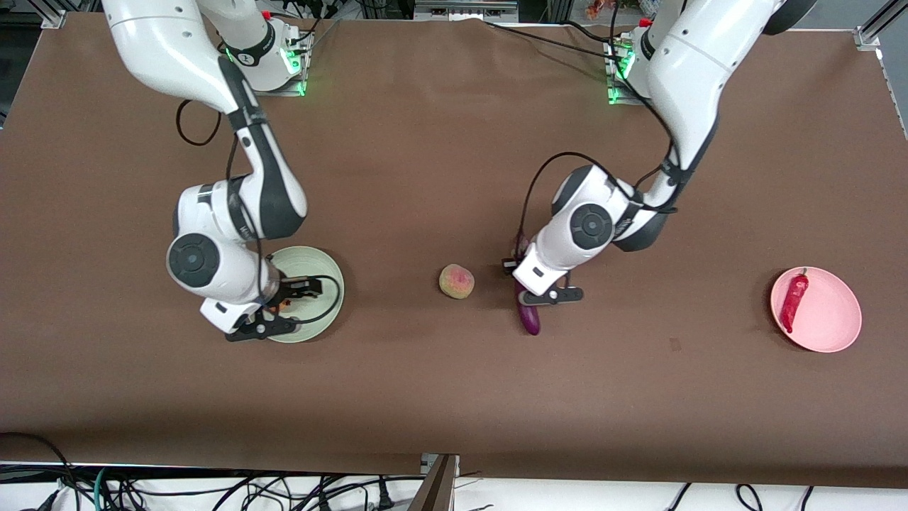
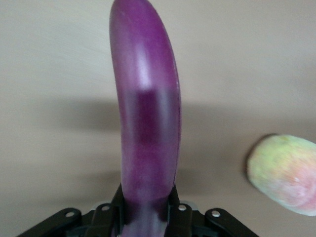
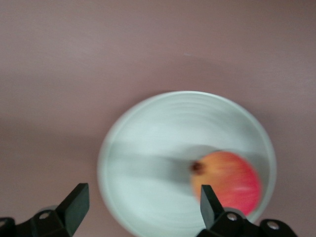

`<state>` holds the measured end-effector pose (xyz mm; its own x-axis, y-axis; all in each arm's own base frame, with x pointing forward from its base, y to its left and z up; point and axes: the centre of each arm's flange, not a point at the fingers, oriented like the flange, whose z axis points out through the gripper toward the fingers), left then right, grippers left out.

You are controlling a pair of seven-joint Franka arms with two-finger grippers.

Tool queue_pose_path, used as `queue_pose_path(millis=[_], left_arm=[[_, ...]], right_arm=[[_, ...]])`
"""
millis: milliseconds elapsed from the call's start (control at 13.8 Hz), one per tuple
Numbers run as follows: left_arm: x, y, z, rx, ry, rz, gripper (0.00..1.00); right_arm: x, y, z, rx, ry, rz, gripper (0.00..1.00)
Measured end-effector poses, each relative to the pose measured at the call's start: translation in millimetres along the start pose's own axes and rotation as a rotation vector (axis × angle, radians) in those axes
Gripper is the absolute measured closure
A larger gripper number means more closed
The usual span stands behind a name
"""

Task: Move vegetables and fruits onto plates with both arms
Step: 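Release the pomegranate on the green plate while the left gripper lifts the eggplant, then lower the eggplant onto the pink plate while the right gripper grasps the peach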

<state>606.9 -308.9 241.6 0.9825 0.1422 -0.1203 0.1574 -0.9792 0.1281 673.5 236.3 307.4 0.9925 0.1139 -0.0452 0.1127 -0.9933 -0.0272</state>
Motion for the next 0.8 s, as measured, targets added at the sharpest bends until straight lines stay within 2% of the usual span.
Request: queue_pose_path(millis=[217, 290, 579, 796], left_arm=[[13.9, -50.2, -54.5, 0.087, -0.048, -0.064, 0.66], [20.5, -74.1, -66.8, 0.110, -0.071, -0.051, 0.66], [52.8, -182.1, -94.1, 0.127, -0.140, 0.055, 0.66], [64.2, -245.2, -108.8, 0.229, -0.158, 0.154, 0.66]], right_arm=[[-10.1, -78.4, -1.9, 0.027, 0.030, 0.102, 0.00], [-11.8, -103.2, 0.9, 0.040, 0.038, 0.137, 0.00], [-23.1, -192.3, 32.6, 0.105, 0.101, 0.280, 0.00], [-33.0, -226.4, 55.6, 0.138, 0.129, 0.378, 0.00]])
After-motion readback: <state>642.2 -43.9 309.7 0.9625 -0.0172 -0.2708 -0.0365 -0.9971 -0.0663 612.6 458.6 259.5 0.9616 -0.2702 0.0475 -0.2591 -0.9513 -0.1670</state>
